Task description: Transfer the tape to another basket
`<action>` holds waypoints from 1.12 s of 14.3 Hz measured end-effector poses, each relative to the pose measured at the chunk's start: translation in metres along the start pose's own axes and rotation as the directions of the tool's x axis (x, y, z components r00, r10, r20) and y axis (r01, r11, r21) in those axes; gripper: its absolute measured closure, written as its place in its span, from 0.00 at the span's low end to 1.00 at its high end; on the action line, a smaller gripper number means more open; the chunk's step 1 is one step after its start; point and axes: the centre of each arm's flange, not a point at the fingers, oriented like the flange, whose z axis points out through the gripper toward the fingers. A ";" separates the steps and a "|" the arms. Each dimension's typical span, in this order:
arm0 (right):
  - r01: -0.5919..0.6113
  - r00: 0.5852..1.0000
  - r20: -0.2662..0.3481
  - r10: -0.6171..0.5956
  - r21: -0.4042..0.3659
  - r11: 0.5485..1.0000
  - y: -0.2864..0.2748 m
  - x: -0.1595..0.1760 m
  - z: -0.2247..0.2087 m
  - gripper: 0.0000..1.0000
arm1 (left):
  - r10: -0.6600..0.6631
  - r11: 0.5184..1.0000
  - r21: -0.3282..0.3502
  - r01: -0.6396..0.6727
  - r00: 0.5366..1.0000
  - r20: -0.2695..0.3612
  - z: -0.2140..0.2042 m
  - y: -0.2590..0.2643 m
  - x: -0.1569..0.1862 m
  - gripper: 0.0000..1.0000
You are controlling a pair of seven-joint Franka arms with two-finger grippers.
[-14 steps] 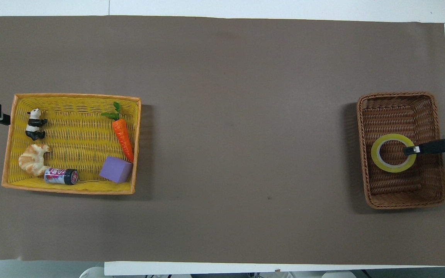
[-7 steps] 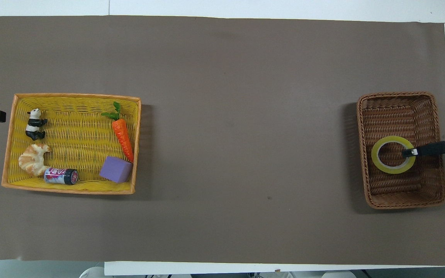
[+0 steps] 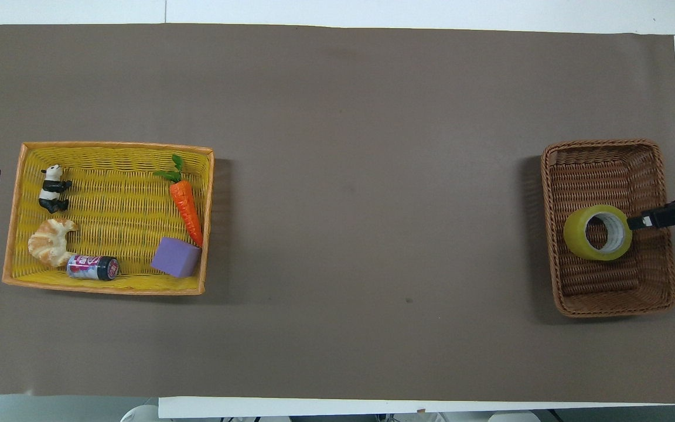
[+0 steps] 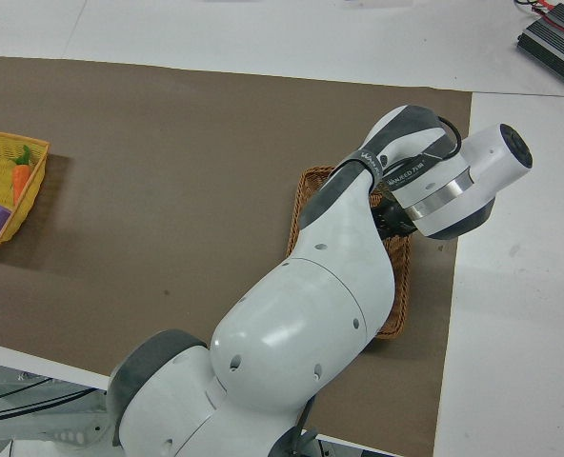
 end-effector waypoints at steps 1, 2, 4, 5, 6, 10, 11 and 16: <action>0.010 1.000 0.017 -0.010 -0.046 0.999 -0.020 0.006 -0.010 0.00 | 0.004 1.000 0.000 -0.004 1.000 0.001 0.000 0.002 0.001 0.00; 0.010 0.999 0.033 -0.007 -0.091 0.996 -0.041 0.012 -0.019 0.00 | 0.006 1.000 0.000 -0.006 1.000 0.001 0.000 0.003 0.001 0.00; -0.006 0.998 0.056 0.016 -0.172 0.985 -0.082 0.025 -0.030 0.00 | 0.009 1.000 0.001 -0.009 1.000 -0.001 0.002 0.005 0.001 0.00; -0.013 0.997 0.066 0.028 -0.214 0.977 -0.105 0.032 -0.033 0.00 | 0.014 1.000 0.001 -0.014 1.000 -0.005 0.004 0.007 0.002 0.00; -0.024 0.996 0.072 0.044 -0.260 0.965 -0.128 0.038 -0.036 0.00 | 0.019 1.000 0.002 -0.019 1.000 -0.005 0.005 0.010 0.003 0.00; -0.131 0.988 0.016 0.155 -0.457 0.880 -0.213 0.053 -0.063 0.00 | 0.023 1.000 0.003 -0.023 1.000 -0.009 0.006 0.012 0.004 0.00; -0.160 0.983 0.003 0.184 -0.480 0.863 -0.228 0.053 -0.073 0.00 | 0.024 1.000 0.003 -0.024 1.000 -0.008 0.007 0.012 0.004 0.00; -0.248 0.964 -0.045 0.261 -0.499 0.830 -0.255 0.048 -0.117 0.00 | 0.011 1.000 0.001 -0.011 1.000 -0.006 0.008 0.006 0.004 0.00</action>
